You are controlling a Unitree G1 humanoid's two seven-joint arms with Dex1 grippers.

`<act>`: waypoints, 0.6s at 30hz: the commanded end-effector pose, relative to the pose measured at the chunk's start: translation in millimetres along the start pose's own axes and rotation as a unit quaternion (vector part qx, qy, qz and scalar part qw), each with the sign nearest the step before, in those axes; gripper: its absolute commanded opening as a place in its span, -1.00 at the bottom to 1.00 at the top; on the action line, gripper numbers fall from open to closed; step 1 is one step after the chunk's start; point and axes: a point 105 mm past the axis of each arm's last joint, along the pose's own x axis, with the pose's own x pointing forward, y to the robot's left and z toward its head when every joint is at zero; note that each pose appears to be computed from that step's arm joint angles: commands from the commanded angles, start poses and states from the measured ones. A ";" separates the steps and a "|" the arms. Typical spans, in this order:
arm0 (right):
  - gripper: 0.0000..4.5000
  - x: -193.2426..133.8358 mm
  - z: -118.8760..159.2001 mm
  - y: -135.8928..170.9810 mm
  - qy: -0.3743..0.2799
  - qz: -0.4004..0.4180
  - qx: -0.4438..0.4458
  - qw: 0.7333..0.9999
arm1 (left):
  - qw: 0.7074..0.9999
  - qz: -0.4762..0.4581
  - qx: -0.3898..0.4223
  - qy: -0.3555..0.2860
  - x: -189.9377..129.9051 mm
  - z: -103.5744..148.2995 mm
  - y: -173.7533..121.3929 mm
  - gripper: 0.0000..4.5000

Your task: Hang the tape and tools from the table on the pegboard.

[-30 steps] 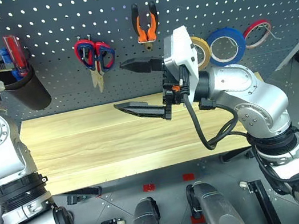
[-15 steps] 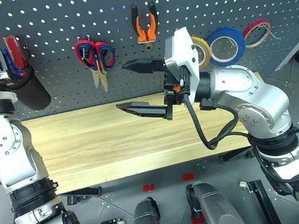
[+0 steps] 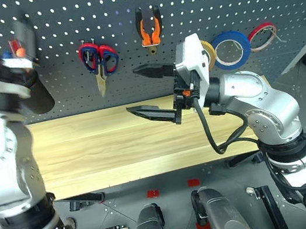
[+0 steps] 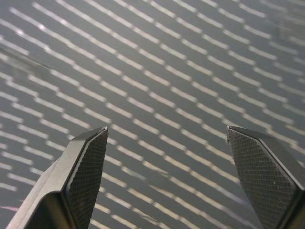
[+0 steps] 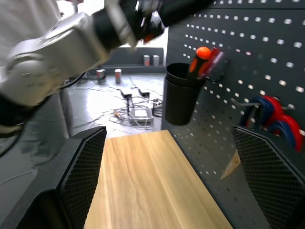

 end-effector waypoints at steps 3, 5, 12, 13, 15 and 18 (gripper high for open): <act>1.00 -17.4 -8.4 3.6 0.004 -0.031 0.010 0.999 | 0.995 0.001 -0.026 0.100 -31.9 -33.7 -22.2 0.86; 1.00 -27.3 -24.8 0.8 0.022 -0.060 0.021 0.998 | 0.989 0.028 -0.026 0.141 -43.5 -51.3 -22.8 0.86; 1.00 -70.9 -103.8 -16.4 0.100 -0.215 0.050 0.970 | 0.968 0.088 -0.015 0.234 -94.8 -96.6 -16.7 0.86; 1.00 -76.3 -113.3 -17.5 0.109 -0.231 0.046 0.966 | 0.965 0.095 -0.016 0.243 -101.1 -101.4 -14.8 0.86; 1.00 -86.3 -129.3 -20.5 0.125 -0.261 0.038 0.956 | 0.963 0.104 -0.025 0.247 -110.5 -107.3 -12.4 0.86; 1.00 -109.2 -162.7 -27.4 0.159 -0.332 0.041 0.929 | 0.953 0.131 -0.021 0.273 -131.5 -122.2 -3.5 0.86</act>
